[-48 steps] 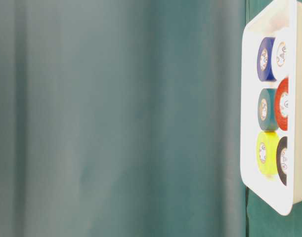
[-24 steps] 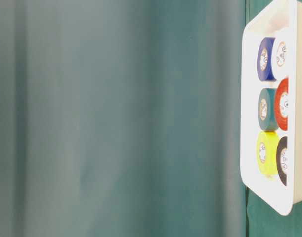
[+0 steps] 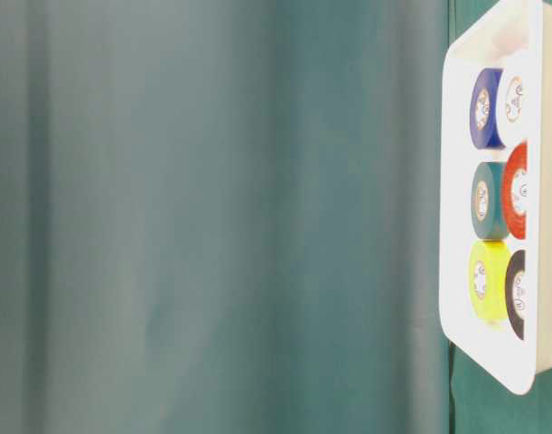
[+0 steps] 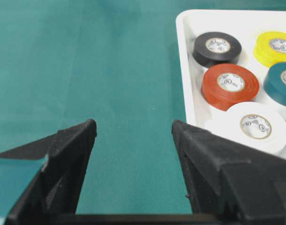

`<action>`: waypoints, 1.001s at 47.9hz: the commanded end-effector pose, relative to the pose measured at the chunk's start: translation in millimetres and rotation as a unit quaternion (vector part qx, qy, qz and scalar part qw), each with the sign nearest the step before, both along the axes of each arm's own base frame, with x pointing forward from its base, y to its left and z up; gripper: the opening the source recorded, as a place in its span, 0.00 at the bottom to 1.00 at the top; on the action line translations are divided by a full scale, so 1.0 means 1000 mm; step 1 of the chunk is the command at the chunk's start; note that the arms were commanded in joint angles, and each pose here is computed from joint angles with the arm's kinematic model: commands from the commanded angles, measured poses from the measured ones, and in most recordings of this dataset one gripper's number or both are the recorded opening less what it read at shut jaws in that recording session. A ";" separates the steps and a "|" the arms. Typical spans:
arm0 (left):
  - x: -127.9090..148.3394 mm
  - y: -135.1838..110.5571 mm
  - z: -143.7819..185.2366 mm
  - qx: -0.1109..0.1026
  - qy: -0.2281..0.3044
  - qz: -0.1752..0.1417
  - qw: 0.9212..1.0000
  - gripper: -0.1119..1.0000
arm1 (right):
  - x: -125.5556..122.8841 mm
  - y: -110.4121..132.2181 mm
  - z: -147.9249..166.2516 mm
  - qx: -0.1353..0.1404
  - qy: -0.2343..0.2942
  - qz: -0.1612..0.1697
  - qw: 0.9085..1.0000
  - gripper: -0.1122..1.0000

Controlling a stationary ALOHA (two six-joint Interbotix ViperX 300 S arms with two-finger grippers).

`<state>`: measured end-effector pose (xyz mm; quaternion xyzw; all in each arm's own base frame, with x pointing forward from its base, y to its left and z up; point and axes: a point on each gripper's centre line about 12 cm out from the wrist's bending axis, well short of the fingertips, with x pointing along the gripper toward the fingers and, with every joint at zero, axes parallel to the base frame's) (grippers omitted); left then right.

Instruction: Put the tape alternately from left to right into the white case.

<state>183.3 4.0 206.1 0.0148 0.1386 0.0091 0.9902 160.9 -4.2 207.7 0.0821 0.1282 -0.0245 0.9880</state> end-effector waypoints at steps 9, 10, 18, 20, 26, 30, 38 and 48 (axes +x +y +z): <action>-0.008 0.002 -0.003 -0.007 -0.003 0.008 1.000 0.61 | 0.002 0.000 0.004 0.000 -0.004 0.000 1.000 0.78; -0.008 0.002 -0.003 -0.007 -0.003 0.008 1.000 0.61 | 0.002 0.000 0.004 0.000 -0.004 0.000 1.000 0.78; -0.012 0.002 -0.005 -0.007 -0.003 0.008 1.000 0.61 | 0.002 0.000 0.004 -0.001 -0.004 0.000 1.000 0.78; -0.013 0.002 -0.006 -0.007 0.000 0.007 1.000 0.61 | 0.002 0.000 0.004 -0.001 -0.004 0.000 1.000 0.78; -0.013 0.002 -0.007 -0.006 0.003 0.007 1.000 0.61 | 0.002 0.000 0.004 0.000 -0.003 0.000 1.000 0.78; -0.014 0.002 -0.008 -0.006 0.004 0.007 1.000 0.61 | 0.001 0.000 0.002 -0.001 -0.002 0.000 1.000 0.78; -0.014 0.002 -0.009 -0.006 0.008 0.007 1.000 0.61 | 0.001 0.000 0.001 0.000 0.000 0.000 1.000 0.78; -0.014 0.002 -0.009 -0.006 0.009 0.007 1.000 0.61 | 0.000 0.000 -0.001 -0.001 0.002 0.000 1.000 0.78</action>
